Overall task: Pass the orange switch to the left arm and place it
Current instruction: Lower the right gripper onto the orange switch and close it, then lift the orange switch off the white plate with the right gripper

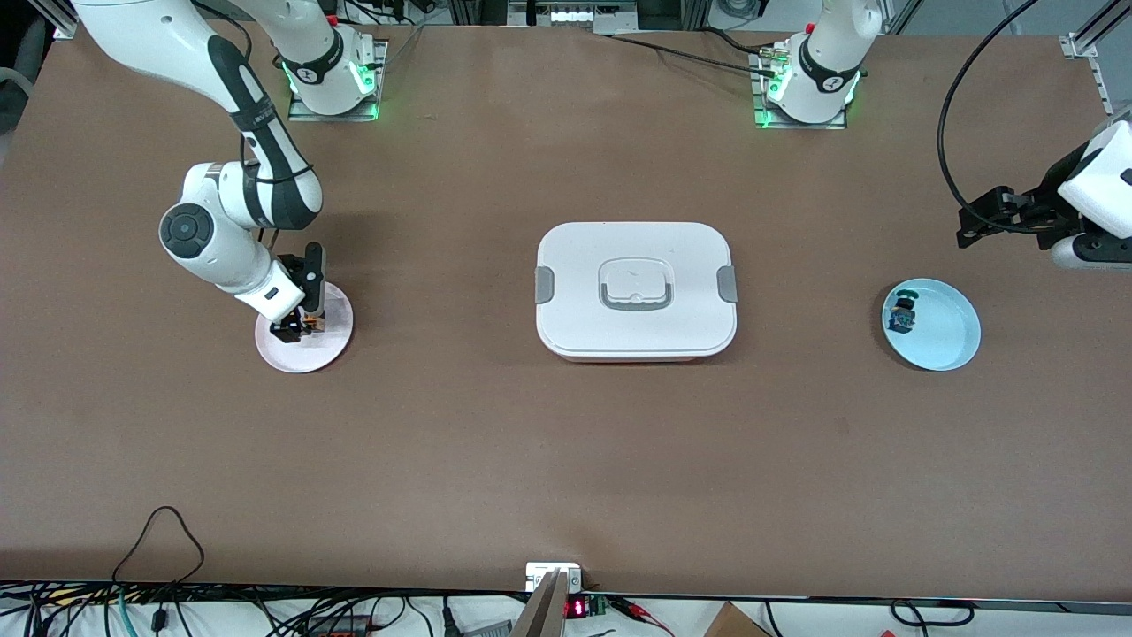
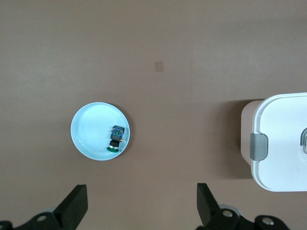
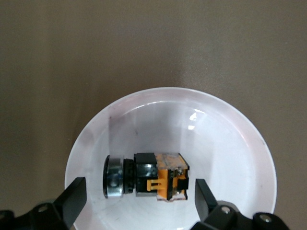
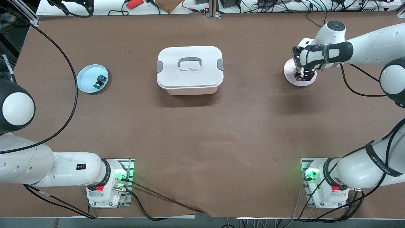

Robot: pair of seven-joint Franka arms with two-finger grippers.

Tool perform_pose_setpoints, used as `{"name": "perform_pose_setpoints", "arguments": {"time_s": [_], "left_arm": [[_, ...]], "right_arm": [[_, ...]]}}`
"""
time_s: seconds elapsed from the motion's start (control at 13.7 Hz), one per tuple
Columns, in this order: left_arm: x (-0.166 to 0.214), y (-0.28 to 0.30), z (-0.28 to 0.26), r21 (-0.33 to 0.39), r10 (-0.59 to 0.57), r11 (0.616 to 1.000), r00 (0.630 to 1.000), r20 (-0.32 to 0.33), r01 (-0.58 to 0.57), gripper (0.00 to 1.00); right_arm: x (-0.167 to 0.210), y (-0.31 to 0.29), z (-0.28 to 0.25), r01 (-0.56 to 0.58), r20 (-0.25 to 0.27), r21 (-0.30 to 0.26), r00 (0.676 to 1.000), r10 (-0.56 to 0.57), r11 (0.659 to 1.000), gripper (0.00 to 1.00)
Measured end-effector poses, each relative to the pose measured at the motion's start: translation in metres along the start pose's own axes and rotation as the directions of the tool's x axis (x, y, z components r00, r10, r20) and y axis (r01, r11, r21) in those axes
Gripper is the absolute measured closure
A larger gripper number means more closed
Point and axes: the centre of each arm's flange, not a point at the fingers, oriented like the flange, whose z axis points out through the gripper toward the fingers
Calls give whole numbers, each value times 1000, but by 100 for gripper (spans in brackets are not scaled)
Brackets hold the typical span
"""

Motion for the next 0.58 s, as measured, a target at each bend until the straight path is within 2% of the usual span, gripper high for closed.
{"name": "perform_pose_setpoints", "arguments": {"time_s": [0.36, 0.51, 0.58], "left_arm": [[1, -1, -1, 0, -2, 1000, 1000, -5, 2, 0], [1, -3, -1, 0, -4, 1000, 1000, -5, 4, 0], [1, -3, -1, 0, -6, 1000, 1000, -5, 6, 0]], "right_arm": [[0, 1, 5, 2, 1, -6, 1000, -2, 1000, 0], [0, 1, 6, 3, 1, -9, 1000, -3, 1000, 4], [1, 1, 6, 3, 1, -9, 1000, -3, 1000, 13]]}}
